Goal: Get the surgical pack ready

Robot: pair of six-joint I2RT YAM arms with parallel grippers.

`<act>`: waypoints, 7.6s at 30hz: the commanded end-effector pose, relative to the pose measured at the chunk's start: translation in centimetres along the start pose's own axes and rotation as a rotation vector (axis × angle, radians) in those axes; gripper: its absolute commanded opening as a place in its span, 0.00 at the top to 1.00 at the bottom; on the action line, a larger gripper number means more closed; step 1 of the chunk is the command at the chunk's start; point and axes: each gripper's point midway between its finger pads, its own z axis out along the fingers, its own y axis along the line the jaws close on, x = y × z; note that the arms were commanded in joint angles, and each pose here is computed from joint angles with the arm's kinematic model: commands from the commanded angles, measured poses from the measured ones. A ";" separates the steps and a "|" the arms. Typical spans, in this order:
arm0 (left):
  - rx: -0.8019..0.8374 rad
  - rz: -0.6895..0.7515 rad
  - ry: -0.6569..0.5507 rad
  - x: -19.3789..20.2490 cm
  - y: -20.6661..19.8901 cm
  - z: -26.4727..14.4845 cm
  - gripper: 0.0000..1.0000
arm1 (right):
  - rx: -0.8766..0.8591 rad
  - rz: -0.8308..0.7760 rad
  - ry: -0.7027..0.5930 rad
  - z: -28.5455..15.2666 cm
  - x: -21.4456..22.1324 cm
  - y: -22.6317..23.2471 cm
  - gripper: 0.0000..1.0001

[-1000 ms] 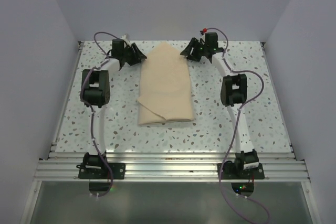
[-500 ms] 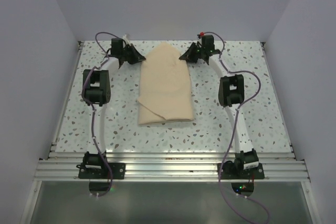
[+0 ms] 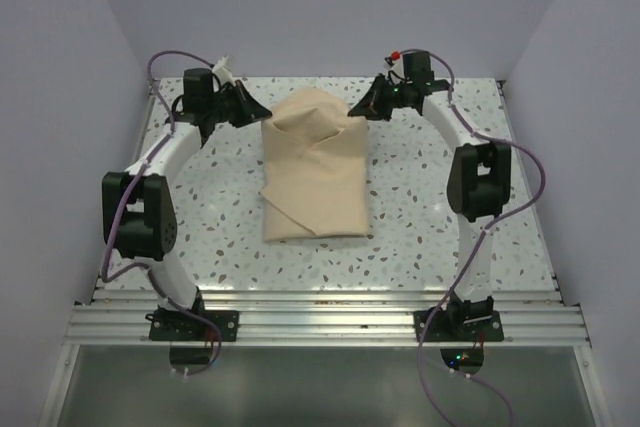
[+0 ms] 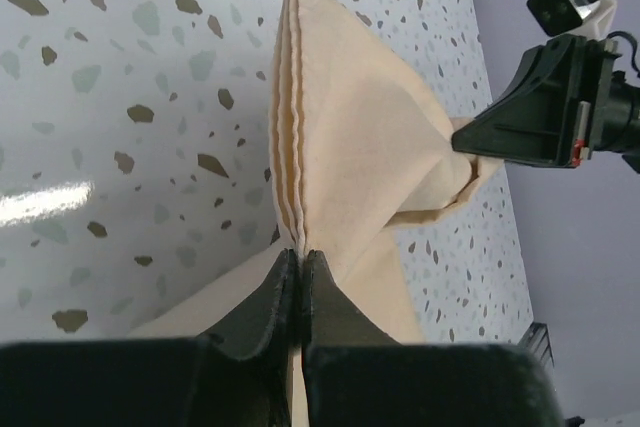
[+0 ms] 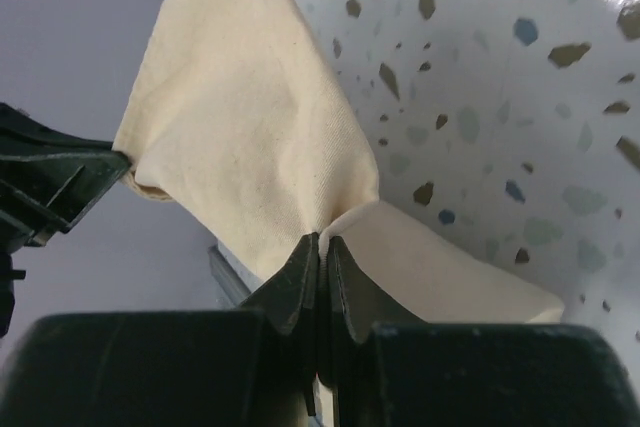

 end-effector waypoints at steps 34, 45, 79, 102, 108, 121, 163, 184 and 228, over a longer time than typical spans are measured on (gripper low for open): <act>-0.171 -0.100 0.273 23.6 4.3 -13.0 0.96 | 0.153 -0.112 0.370 -10.2 26.2 -6.2 0.77; -0.106 0.084 0.036 15.6 -1.2 -15.1 0.44 | 0.107 -0.398 0.146 -12.5 19.9 0.0 0.21; -0.085 0.041 0.047 11.7 -1.1 -10.8 0.48 | -0.173 -0.466 0.435 0.9 20.5 5.6 0.68; -0.323 -0.070 0.175 17.1 3.5 -13.4 0.53 | 0.153 -0.433 0.291 -15.6 32.8 1.1 0.01; -0.392 -0.122 0.272 18.7 5.9 -12.1 0.60 | 0.257 -0.214 0.195 -15.4 29.5 -2.4 0.01; -0.621 -0.161 0.393 21.7 9.5 -12.7 0.91 | 0.542 -0.049 0.283 -14.9 28.5 -11.1 1.00; -0.648 0.453 0.355 23.9 -4.1 -10.0 0.40 | 0.551 -0.069 0.270 -10.1 19.4 -12.1 0.11; -1.004 0.912 0.460 25.1 -0.4 -6.7 0.34 | 0.390 -0.014 0.234 -13.1 26.3 -11.5 0.01; -0.766 0.894 0.453 22.8 -6.6 -5.1 1.00 | -0.134 0.300 0.167 1.5 21.7 0.7 0.82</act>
